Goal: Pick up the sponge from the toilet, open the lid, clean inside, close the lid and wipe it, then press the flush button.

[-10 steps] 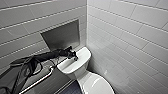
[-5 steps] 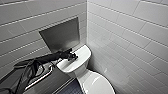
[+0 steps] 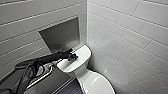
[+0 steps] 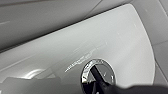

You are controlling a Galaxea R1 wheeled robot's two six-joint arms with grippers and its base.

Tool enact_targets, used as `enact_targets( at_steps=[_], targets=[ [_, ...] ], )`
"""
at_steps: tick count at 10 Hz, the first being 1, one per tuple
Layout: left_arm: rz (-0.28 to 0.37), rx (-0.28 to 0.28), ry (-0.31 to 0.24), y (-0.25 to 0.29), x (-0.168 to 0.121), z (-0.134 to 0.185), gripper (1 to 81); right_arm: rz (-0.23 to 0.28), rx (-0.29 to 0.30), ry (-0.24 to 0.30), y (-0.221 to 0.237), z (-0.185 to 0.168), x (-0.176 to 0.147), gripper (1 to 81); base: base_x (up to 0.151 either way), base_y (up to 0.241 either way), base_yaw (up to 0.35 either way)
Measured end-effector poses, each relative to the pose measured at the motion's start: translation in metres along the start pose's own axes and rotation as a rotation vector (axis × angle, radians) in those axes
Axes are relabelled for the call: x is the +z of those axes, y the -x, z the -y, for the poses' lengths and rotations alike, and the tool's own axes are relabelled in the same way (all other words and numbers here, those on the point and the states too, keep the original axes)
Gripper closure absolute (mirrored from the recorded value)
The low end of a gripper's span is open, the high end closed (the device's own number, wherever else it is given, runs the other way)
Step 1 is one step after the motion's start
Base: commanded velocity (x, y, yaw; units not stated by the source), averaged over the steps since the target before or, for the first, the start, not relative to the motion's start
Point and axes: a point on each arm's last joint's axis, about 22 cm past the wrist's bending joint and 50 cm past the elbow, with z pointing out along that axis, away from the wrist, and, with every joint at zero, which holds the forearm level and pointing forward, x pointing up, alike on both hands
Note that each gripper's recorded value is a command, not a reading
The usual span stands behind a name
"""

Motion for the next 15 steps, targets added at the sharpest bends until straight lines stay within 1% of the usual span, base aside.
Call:
enact_targets(
  at_steps=[6,9,11,13,15],
  targets=[
    [0.004,0.005,0.003,0.0,-0.003,-0.001,81.1,0.0,0.0,-0.003,0.001,0.002,0.002,81.1,0.0,0.0,0.0],
    [0.055,0.009,0.018,0.007,-0.029,0.004,81.1,-0.001,-0.001,-0.002,0.001,0.003,0.006,81.1,0.0,0.0,0.0],
    [0.069,0.042,0.069,0.004,-0.055,-0.014,81.1,0.001,-0.001,-0.004,0.003,0.005,0.009,81.1,0.0,0.0,0.0],
    [0.078,0.083,0.126,0.006,-0.087,-0.033,81.1,-0.007,-0.007,0.026,-0.001,-0.009,0.01,81.1,0.0,0.0,0.0],
    [0.12,0.114,0.177,0.035,-0.12,-0.039,81.1,-0.005,-0.006,0.023,0.001,-0.007,0.014,81.1,0.0,0.0,0.0]
  ],
)
